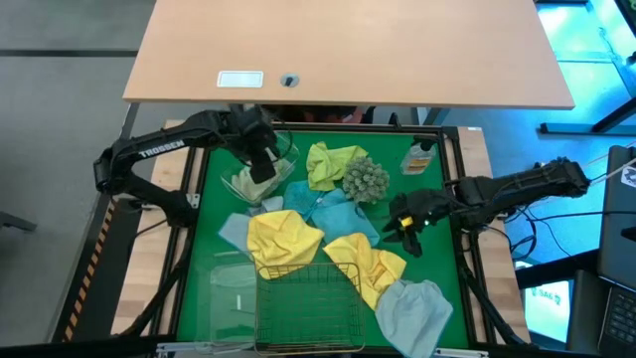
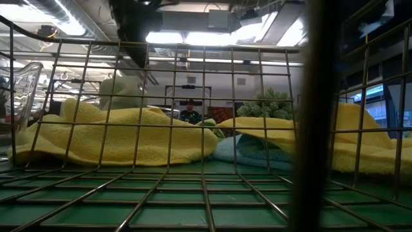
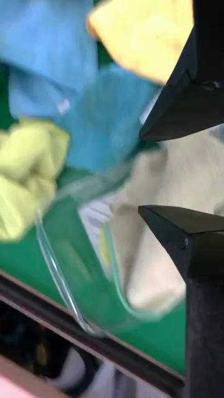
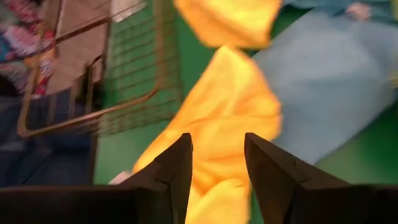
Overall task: Sort microfiber towel by color & place in baskets
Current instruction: Put the bottom light blue microfiber towel into the wire basket
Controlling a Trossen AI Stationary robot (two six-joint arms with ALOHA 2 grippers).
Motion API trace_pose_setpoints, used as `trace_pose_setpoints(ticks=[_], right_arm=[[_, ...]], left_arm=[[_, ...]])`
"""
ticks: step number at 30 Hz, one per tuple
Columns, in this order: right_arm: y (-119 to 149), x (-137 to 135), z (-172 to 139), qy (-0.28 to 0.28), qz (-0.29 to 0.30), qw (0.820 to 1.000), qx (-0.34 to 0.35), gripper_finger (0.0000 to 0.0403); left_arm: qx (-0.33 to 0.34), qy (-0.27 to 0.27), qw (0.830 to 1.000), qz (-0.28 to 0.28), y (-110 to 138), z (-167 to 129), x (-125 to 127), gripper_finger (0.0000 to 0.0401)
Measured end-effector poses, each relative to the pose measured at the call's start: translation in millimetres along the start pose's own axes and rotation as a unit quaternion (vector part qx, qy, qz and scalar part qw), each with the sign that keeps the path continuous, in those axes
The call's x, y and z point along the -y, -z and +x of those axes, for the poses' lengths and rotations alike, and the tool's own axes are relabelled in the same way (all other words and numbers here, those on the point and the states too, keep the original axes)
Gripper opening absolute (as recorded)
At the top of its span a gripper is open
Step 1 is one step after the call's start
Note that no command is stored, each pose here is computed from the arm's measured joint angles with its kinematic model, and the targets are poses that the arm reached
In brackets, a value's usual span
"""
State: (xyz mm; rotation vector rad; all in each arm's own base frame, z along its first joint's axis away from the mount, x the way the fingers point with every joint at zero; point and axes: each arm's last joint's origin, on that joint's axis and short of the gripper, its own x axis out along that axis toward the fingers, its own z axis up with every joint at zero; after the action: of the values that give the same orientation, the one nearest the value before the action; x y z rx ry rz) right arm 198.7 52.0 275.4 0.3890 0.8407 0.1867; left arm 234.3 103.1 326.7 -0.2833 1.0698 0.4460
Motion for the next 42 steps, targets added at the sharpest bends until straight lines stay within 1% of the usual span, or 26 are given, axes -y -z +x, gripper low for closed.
trace_pose_setpoints(ticks=[7,13,18,21,23,27,30,34,38,42], right_arm=[[19.1,-32.2,7.2,-0.043,-0.012,0.998,-0.044,0.0144],[38.2,-54.3,22.5,-0.034,-0.053,0.995,-0.081,0.0144],[54.1,-68.0,38.2,-0.035,-0.084,0.988,-0.126,0.0144],[64.2,-74.8,47.8,-0.031,-0.093,0.984,-0.152,0.0144],[70.6,-78.4,54.4,-0.026,-0.092,0.981,-0.168,0.0144],[81.6,-82.4,67.6,-0.006,-0.073,0.978,-0.197,0.0144],[88.5,-83.4,77.2,0.01,-0.06,0.975,-0.215,0.0144],[96.1,-82.8,89.4,0.028,-0.058,0.969,-0.237,0.0144],[100.8,-81.5,98.3,0.029,-0.054,0.963,-0.262,0.0144],[102.4,-81.3,100.4,0.027,-0.052,0.961,-0.272,0.0138]], left_arm=[[0.035,0.033,0.999,0.017,-3.0,-2.1,31.0,0.0172],[0.055,0.059,0.996,0.025,-2.5,-4.8,53.1,0.0172],[0.06,0.073,0.995,0.045,0.3,-7.0,67.3,0.0172],[0.062,0.08,0.993,0.057,2.3,-8.2,74.6,0.0172],[0.061,0.085,0.993,0.063,3.7,-8.9,78.6,0.0172],[0.06,0.091,0.991,0.074,6.1,-9.9,84.7,0.0172],[0.06,0.094,0.991,0.079,7.2,-10.4,87.5,0.0172],[0.06,0.095,0.99,0.081,7.6,-10.6,88.5,0.0172],[0.06,0.095,0.99,0.081,7.6,-10.6,88.5,0.0172],[0.06,0.095,0.99,0.081,7.5,-10.6,88.5,0.0172]])
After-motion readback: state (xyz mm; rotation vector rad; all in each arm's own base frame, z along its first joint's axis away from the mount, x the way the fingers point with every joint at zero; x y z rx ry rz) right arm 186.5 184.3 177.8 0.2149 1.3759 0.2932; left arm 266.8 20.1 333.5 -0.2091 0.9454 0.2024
